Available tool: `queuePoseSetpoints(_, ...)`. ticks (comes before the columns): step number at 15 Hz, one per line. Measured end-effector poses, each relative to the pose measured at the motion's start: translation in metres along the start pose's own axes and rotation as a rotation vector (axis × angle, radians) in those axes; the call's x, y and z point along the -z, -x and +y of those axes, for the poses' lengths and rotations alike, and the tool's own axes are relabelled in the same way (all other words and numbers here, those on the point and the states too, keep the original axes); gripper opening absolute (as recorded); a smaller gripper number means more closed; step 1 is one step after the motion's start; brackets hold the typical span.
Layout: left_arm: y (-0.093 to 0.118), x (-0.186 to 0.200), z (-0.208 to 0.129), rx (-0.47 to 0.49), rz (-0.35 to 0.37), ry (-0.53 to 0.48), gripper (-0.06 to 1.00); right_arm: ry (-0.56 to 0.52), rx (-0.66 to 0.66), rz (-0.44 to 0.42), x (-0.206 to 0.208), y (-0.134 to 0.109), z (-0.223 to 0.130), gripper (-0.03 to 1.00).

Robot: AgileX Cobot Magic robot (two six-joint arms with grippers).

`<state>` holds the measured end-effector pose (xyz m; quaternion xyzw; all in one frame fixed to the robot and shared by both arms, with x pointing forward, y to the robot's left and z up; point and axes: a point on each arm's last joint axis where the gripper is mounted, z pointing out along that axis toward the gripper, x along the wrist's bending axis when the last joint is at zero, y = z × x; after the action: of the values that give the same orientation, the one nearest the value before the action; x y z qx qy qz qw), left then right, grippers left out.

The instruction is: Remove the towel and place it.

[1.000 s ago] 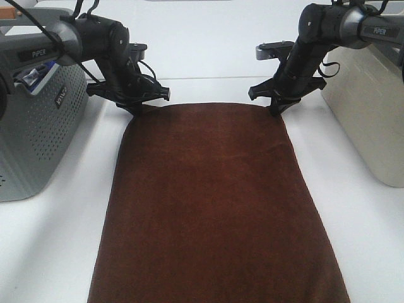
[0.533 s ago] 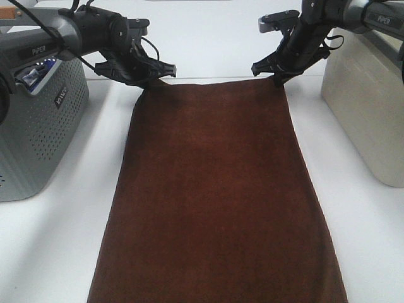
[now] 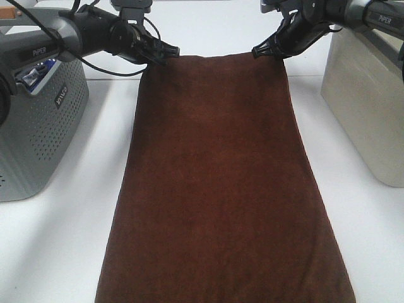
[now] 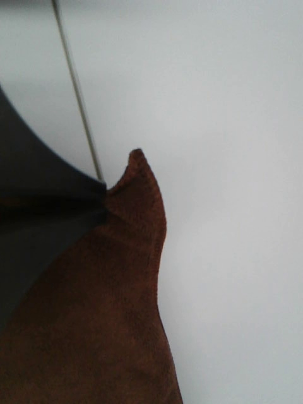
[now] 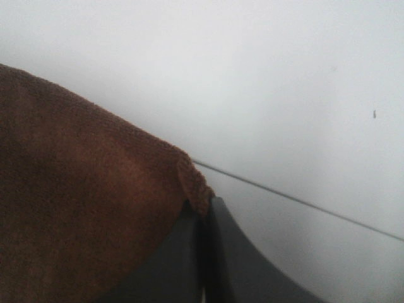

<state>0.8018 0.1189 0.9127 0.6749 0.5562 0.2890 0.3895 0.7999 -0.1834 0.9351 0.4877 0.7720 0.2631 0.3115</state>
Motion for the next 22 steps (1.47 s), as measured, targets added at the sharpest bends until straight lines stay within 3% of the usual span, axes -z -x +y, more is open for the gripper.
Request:
queuePoseSetpoints(5,-0.007,-0.010,-0.003,-0.026,-0.016,0.101,0.01,0.073,0.021,-0.017,-0.019,-0.003,-0.008,0.00)
queuePoseSetpoints(8,-0.009,-0.018,-0.007,-0.090,-0.031,0.177,0.01,0.106,0.042,-0.027,-0.030,-0.006,-0.014,0.00)
queuePoseSetpoints(13,-0.009,-0.031,-0.028,-0.106,-0.039,0.163,0.01,0.199,0.070,-0.048,-0.034,-0.006,-0.011,0.00)
queuePoseSetpoints(15,-0.009,-0.032,-0.031,-0.106,-0.038,0.155,0.02,0.210,0.070,-0.049,-0.034,-0.006,-0.010,0.06)
queuePoseSetpoints(17,-0.009,-0.032,-0.031,-0.106,-0.038,0.155,0.13,0.210,0.070,-0.049,-0.034,-0.006,-0.010,0.18)
queuePoseSetpoints(21,-0.009,-0.033,-0.032,-0.107,-0.035,0.146,0.61,0.197,0.070,-0.047,-0.035,-0.006,-0.011,0.57)
queuePoseSetpoints(22,-0.010,-0.033,-0.032,-0.107,-0.032,0.139,0.68,0.197,0.070,-0.047,-0.035,-0.006,-0.011,0.64)
